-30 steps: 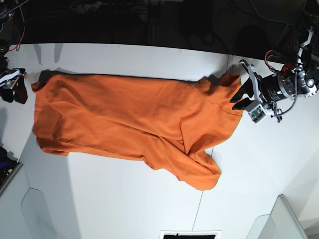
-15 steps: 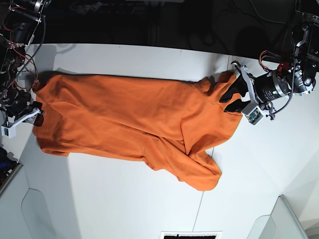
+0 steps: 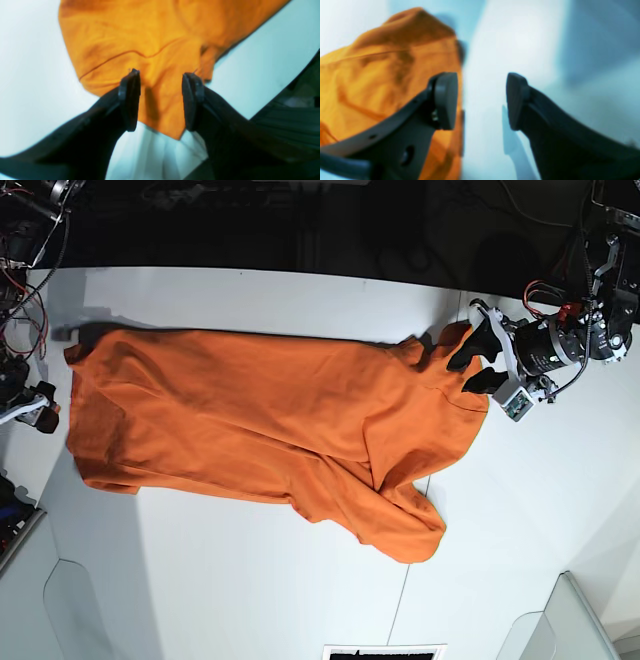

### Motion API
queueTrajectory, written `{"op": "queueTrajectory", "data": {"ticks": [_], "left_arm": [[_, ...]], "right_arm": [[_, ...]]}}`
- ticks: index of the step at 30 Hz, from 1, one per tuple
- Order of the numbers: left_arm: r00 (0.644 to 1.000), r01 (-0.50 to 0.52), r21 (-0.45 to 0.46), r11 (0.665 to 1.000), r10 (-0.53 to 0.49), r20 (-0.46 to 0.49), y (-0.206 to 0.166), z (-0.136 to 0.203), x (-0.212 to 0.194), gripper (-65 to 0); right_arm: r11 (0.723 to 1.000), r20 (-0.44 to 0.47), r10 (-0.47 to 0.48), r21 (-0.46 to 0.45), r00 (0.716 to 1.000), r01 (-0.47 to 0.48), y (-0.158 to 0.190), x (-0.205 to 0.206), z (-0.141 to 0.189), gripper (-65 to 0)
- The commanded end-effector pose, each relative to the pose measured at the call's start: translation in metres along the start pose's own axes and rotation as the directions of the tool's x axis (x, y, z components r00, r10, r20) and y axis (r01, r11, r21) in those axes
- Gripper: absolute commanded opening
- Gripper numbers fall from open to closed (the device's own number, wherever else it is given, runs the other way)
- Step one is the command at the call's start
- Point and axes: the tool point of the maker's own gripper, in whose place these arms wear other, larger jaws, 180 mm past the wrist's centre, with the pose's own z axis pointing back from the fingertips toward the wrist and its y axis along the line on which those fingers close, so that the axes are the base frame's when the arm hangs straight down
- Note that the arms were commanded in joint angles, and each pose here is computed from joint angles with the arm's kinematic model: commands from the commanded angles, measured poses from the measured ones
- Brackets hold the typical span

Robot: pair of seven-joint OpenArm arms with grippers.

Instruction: Layout the t-shirt on the table in an organized manner, then fold the t-shirt properly

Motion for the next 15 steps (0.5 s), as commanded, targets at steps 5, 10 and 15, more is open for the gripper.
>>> {"op": "queueTrajectory", "data": {"ticks": [5, 10, 15], "left_arm": [[0.995, 0.024, -0.002, 1.0, -0.024, 0.097, -0.006, -0.005, 0.021, -35.2], [0.988, 0.012, 0.168, 0.986, -0.038, 0.153, 0.028, -0.003, 0.039, -35.3], [0.981, -0.015, 0.249, 0.968, -0.034, 0.19, 0.062, -0.005, 0.058, -35.4]], "right_arm": [[0.992, 0.054, 0.104, 0.064, 0.993, -0.107, 0.036, 0.033, -0.016, -34.7], [0.975, 0.071, 0.184, 0.111, 0.98, -0.192, 0.07, 0.051, -0.027, -46.3], [0.951, 0.023, 0.281, 0.124, 0.959, -0.282, 0.095, 0.034, -0.04, -63.6]]}}
